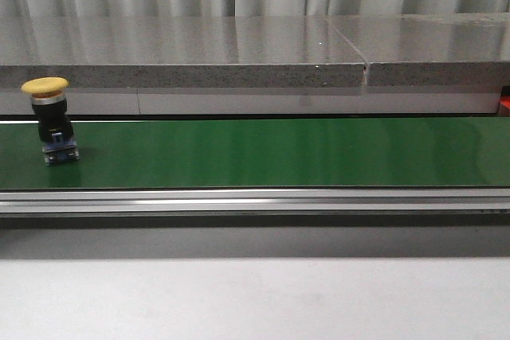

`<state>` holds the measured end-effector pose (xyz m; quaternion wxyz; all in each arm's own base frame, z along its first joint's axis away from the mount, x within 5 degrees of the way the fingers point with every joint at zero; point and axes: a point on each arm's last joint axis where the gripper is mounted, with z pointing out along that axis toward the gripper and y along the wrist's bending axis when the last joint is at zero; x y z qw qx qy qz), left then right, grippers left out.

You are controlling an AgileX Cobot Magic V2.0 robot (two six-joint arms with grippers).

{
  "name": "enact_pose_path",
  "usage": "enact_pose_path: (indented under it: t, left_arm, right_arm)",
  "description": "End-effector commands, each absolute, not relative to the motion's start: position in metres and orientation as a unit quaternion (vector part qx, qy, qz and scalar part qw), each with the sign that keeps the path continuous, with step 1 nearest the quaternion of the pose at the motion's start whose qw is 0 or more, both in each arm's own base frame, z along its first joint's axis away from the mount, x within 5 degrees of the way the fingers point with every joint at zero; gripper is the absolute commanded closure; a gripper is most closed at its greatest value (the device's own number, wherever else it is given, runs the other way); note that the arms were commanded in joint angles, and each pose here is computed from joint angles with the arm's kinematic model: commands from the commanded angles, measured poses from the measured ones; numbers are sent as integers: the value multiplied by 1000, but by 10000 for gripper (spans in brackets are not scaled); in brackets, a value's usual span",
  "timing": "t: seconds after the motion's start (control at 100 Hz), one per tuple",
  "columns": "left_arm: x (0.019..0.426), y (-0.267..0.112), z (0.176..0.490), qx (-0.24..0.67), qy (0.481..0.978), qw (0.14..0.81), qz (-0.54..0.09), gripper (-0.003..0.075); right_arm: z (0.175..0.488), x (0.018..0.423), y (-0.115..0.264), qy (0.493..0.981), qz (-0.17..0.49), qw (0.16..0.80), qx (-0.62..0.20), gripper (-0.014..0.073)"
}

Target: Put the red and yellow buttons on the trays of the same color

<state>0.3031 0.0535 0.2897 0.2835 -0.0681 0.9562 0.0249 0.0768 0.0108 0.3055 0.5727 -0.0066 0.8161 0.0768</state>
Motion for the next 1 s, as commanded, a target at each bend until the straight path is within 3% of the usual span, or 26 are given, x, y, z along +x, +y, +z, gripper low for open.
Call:
enact_pose_path:
  t: [0.0,0.39,0.48,0.63,0.68,0.92,0.99]
  left_arm:
    - [304,48,313,-63,937,343,23,532]
    - [308,47,300,-61,949,310,19,520]
    - [308,46,300,-63,949,310,16,442]
    - [309,45,301,-70,945,320,5,188]
    - [311,44,302,-75,942,328,-2,152]
    - [309,26,321,-27,922,386,0,158]
    - [303,15,332,-11,914,406,-5,202]
  right_arm:
    - [320,79,11,790,77,609,-12,662]
    - [320,79,11,790,77,609,-12,662]
    - [320,79,11,790,77,609,-12,662]
    - [320,79,11,790,77,609,-12,662]
    - [320,79,11,790,77,609,-12,662]
    - [320,79,11,790,77,609,-12,662]
    - [320,79,11,790,77,609,-12,662]
